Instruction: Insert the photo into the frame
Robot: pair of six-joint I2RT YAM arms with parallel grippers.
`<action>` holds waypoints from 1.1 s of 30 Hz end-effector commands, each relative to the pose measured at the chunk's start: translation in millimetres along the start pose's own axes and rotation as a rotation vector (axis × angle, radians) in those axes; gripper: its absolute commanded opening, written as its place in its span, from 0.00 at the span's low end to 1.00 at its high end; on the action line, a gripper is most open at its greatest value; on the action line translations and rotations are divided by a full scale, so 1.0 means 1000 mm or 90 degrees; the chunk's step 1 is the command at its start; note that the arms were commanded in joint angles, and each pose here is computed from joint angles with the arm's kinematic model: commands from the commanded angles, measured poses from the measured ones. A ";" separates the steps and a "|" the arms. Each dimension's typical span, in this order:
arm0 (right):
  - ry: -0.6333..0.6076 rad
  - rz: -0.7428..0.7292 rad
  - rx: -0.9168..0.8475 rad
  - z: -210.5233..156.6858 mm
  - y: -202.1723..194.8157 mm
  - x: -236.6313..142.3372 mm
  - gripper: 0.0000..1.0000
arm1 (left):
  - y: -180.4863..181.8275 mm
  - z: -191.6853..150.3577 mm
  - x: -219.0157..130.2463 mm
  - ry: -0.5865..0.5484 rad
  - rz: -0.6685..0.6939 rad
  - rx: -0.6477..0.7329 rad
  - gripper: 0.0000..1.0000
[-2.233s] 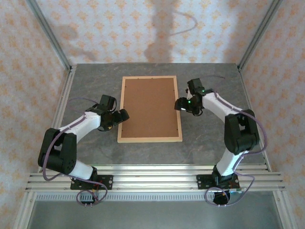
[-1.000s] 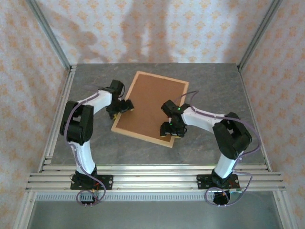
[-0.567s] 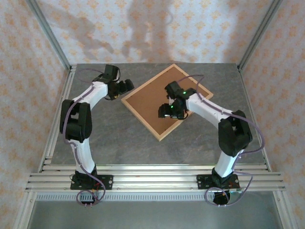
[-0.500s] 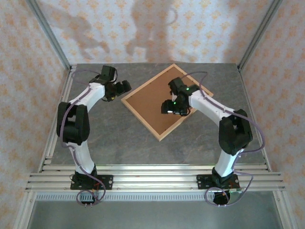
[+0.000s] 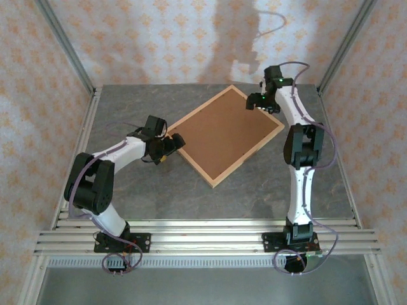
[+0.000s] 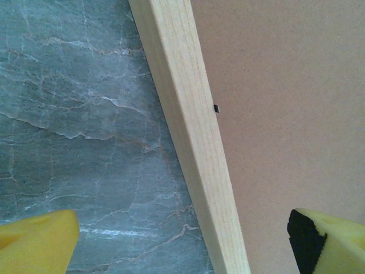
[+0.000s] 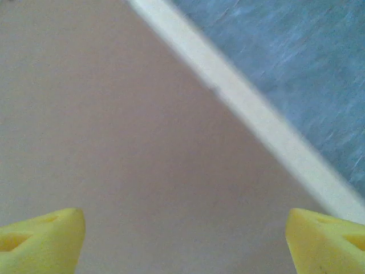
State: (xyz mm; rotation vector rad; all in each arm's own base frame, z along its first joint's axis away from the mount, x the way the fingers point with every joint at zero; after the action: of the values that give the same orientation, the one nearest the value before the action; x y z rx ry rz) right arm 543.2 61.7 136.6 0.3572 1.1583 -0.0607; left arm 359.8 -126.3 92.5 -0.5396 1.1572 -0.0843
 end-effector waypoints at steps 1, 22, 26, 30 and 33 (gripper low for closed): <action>0.049 -0.015 -0.033 0.002 -0.018 0.015 0.90 | -0.012 0.012 -0.015 -0.048 -0.026 -0.023 0.96; 0.137 0.083 0.083 -0.090 -0.037 0.024 0.84 | -0.002 0.033 0.013 -0.028 0.055 0.027 0.96; 0.177 0.105 0.112 -0.133 -0.028 0.013 0.83 | 0.005 0.030 0.021 -0.001 0.073 0.042 0.96; 0.215 0.090 0.118 -0.176 -0.017 0.007 0.82 | 0.008 0.037 0.022 -0.013 0.086 0.057 0.96; 0.230 0.082 0.134 -0.201 -0.008 -0.003 0.81 | 0.012 0.043 0.022 -0.017 0.097 0.067 0.96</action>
State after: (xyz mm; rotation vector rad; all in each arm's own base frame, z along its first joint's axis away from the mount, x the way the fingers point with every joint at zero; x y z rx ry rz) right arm 401.1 75.8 62.8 0.5607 1.3751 -0.0324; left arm 395.9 -103.2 76.5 -0.3899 1.1668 0.0289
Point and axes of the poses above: each hand's point on the last joint's axis, 136 mm out from that joint toward the fingers, its own x axis out along the fingers, its own y axis along the line the jaws close on, z = x × y, the point moved 3 cm from there along -x, back along the fingers, and after that the axes turned 14 degrees about x, right-handed, at the moved point
